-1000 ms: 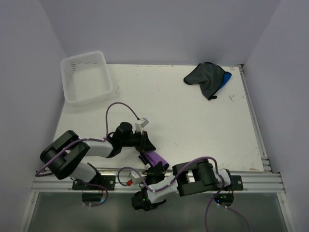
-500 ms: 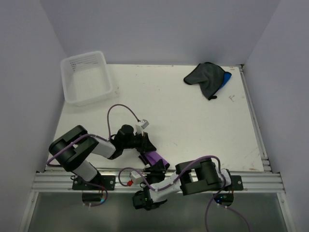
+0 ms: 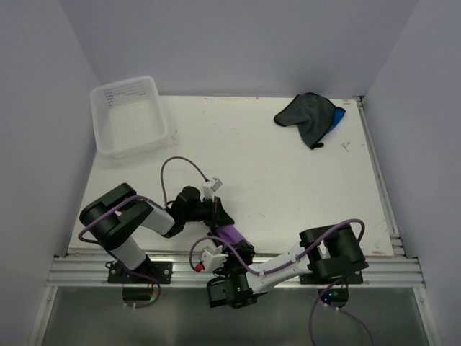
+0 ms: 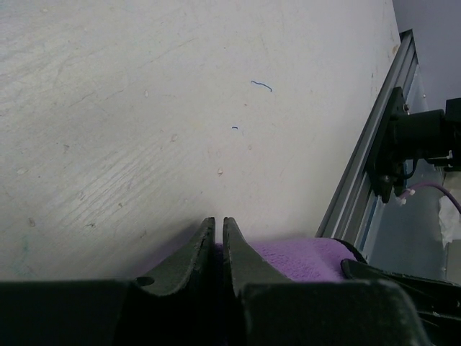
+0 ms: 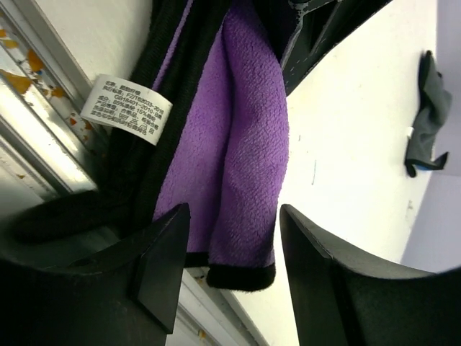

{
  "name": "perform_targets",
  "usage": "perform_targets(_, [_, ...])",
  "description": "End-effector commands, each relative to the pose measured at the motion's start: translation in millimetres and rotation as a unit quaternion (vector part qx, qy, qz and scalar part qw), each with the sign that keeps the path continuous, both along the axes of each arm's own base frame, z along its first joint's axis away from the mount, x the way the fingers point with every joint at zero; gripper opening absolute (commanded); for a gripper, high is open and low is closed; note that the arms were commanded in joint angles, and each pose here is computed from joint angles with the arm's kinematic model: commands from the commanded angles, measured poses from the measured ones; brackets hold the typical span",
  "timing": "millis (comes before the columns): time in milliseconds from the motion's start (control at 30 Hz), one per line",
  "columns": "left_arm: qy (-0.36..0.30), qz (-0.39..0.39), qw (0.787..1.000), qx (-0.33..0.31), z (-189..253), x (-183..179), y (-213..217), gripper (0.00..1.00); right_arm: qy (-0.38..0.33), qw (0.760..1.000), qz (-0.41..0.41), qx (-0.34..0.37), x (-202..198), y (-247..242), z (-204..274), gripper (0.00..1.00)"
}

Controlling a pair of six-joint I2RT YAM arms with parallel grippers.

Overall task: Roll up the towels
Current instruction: Roll the towel

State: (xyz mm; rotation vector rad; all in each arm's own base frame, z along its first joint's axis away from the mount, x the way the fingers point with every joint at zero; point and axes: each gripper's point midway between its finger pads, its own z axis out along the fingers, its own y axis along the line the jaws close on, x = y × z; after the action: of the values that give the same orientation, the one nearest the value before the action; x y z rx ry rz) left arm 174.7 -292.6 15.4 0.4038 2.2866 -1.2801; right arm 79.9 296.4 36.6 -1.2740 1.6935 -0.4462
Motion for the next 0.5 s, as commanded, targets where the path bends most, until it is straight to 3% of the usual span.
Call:
perform_targets(0, [0.046, 0.02, 0.997, 0.063, -36, -12, 20, 0.13, 0.047, 0.996, 0.0, 0.071, -14, 16, 4, 0.58])
perform_targets(267, [0.051, 0.023, 0.996, 0.063, -39, -10, 19, 0.11, 0.063, 0.992, -0.001, 0.112, -19, 16, 26, 0.58])
perform_targets(467, [0.051, 0.028, 0.996, 0.062, -39, -8, 19, 0.11, 0.147, 0.96, 0.006, 0.24, -32, 14, 59, 0.58])
